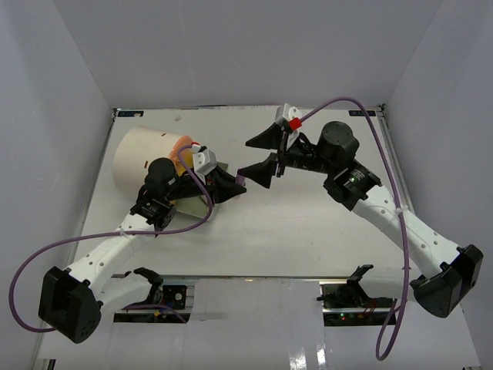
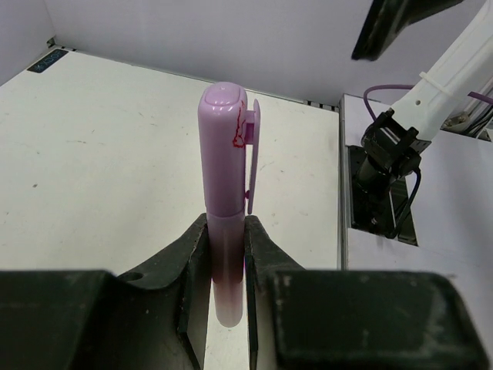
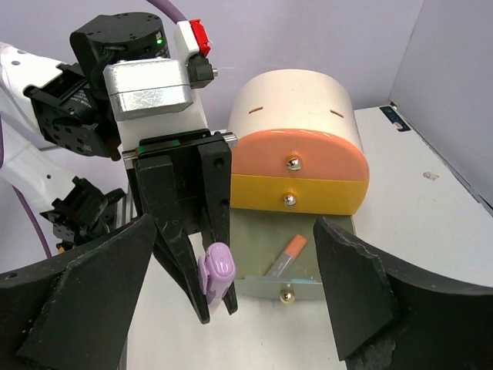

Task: Sort the stationery into containers
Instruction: Close the pen cap on the pen.

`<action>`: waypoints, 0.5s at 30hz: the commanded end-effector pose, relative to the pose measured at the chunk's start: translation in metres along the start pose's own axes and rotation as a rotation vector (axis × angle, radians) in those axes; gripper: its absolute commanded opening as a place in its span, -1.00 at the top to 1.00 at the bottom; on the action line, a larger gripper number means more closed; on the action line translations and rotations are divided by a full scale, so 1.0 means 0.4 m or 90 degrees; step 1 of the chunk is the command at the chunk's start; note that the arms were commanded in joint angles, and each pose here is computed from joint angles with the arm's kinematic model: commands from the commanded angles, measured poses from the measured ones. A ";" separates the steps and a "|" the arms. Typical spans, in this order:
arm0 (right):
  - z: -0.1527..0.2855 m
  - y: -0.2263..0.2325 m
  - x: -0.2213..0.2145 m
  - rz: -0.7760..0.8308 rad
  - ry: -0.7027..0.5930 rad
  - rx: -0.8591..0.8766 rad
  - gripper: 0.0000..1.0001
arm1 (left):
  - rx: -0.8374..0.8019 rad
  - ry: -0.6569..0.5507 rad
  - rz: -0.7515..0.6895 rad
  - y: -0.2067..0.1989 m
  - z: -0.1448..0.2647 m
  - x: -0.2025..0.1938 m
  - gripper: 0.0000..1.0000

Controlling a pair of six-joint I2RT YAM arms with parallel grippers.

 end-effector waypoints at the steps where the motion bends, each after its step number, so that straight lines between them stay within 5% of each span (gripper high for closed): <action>1: -0.016 0.017 0.039 0.012 -0.011 0.036 -0.76 | -0.013 -0.013 -0.015 -0.002 -0.001 0.035 1.00; 15: -0.057 -0.002 -0.011 -0.035 -0.001 0.074 -0.29 | -0.031 -0.021 0.000 -0.012 -0.005 0.032 1.00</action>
Point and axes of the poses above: each gripper's point midway between its finger pads, its own z axis back along the fingers, its own y axis along the line the jaws close on, x = y × z, the point moved 2 cm from there along z, back along the fingers, and after that the axes turned 15 degrees about -z, right-handed, at the moved point
